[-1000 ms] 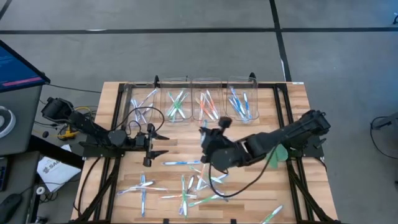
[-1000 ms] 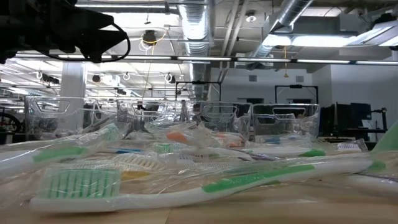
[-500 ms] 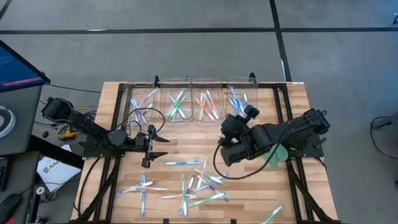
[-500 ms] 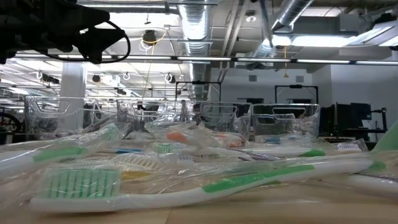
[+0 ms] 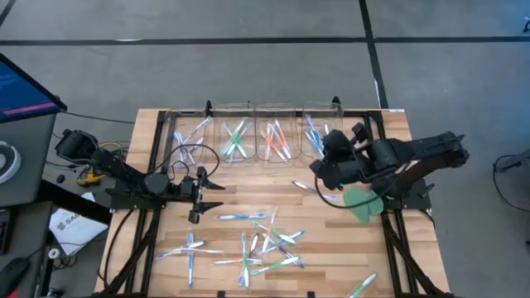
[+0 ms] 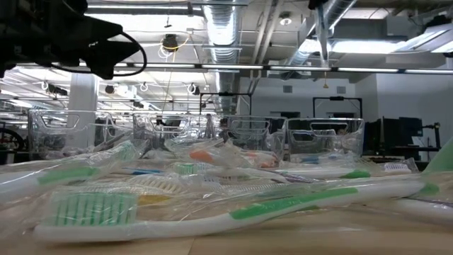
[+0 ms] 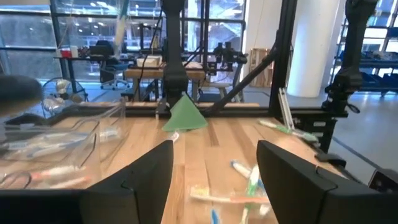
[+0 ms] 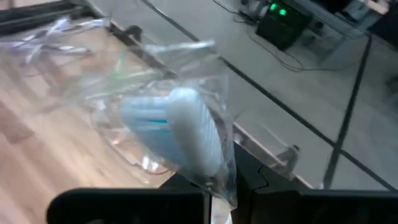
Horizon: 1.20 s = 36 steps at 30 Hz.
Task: Pick & Place Toothbrushes
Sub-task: Put the blue toothbrush into the right transparent bin
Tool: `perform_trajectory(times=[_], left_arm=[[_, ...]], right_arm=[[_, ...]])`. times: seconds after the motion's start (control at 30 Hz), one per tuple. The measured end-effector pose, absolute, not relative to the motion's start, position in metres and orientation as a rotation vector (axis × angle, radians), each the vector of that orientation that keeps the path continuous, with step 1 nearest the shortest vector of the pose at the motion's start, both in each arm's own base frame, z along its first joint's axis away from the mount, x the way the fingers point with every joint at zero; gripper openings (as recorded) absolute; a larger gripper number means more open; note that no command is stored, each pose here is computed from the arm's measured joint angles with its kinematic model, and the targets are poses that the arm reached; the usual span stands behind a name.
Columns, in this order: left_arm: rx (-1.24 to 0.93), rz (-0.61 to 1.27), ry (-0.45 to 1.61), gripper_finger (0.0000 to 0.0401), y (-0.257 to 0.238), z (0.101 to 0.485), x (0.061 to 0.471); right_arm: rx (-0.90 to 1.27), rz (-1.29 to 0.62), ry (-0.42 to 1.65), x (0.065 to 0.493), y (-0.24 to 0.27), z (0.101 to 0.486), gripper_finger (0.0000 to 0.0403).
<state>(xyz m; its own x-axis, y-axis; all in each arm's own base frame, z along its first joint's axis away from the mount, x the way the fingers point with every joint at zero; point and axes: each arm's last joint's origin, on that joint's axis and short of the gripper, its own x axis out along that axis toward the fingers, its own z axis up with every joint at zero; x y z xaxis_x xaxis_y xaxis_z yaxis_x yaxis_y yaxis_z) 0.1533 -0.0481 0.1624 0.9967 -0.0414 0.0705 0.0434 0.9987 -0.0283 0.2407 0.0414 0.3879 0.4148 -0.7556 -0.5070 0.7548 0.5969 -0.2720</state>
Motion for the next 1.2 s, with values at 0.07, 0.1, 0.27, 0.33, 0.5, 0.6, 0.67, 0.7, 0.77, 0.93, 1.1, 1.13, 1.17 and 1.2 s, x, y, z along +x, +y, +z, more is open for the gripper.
perform_trajectory(times=[0.07, 0.1, 0.27, 0.33, 0.5, 0.6, 0.67, 0.7, 0.77, 0.93, 1.1, 1.13, 1.17, 1.2], left_arm=[[-0.030, -0.035, -0.071, 0.0223, -0.047, 0.162, 0.153], [-0.029, -0.032, -0.070, 0.0223, -0.046, 0.162, 0.153], [-0.031, -0.029, -0.073, 0.0227, -0.046, 0.162, 0.153], [-0.031, -0.029, -0.073, 0.0227, -0.046, 0.162, 0.153], [-0.031, -0.028, -0.074, 0.0228, -0.046, 0.162, 0.153], [-0.031, -0.024, -0.074, 0.0227, -0.046, 0.162, 0.153], [-0.031, -0.024, -0.074, 0.0226, -0.046, 0.162, 0.153], [-0.031, -0.025, -0.074, 0.0226, -0.046, 0.162, 0.153], [-0.038, -0.025, -0.074, 0.0227, -0.046, 0.162, 0.153], [-0.060, -0.026, -0.073, 0.0227, -0.046, 0.162, 0.153], [-0.060, -0.026, -0.073, 0.0226, -0.046, 0.162, 0.153], [-0.060, -0.026, -0.073, 0.0226, -0.046, 0.162, 0.153], [-0.060, -0.027, -0.073, 0.0226, -0.046, 0.162, 0.153], [-0.060, -0.027, -0.073, 0.0226, -0.046, 0.162, 0.153]], right_arm=[[-0.005, -0.946, 0.646, 0.237, 0.042, 0.382, 0.0011], [0.000, -0.948, 0.638, 0.237, 0.042, 0.380, 0.0011], [0.002, -0.984, 0.608, 0.241, 0.038, 0.377, 0.0011], [-0.002, -0.990, 0.620, 0.243, 0.037, 0.374, 0.0013], [0.010, -1.031, 0.628, 0.247, 0.027, 0.373, 0.0011], [0.004, -1.035, 0.649, 0.247, 0.021, 0.373, 0.0011], [0.008, -1.040, 0.665, 0.248, 0.017, 0.372, 0.0011], [0.007, -1.047, 0.671, 0.248, 0.014, 0.372, 0.0011], [0.015, -1.058, 0.692, 0.248, 0.007, 0.372, 0.0011], [0.079, -1.074, 0.769, 0.248, -0.013, 0.370, 0.0011], [0.121, -1.037, 0.840, 0.250, -0.026, 0.362, 0.0011], [0.122, -1.025, 0.858, 0.250, -0.028, 0.362, 0.0011], [0.112, -1.016, 0.873, 0.250, -0.030, 0.362, 0.0011], [0.090, -1.006, 0.890, 0.250, -0.032, 0.362, 0.0011]])
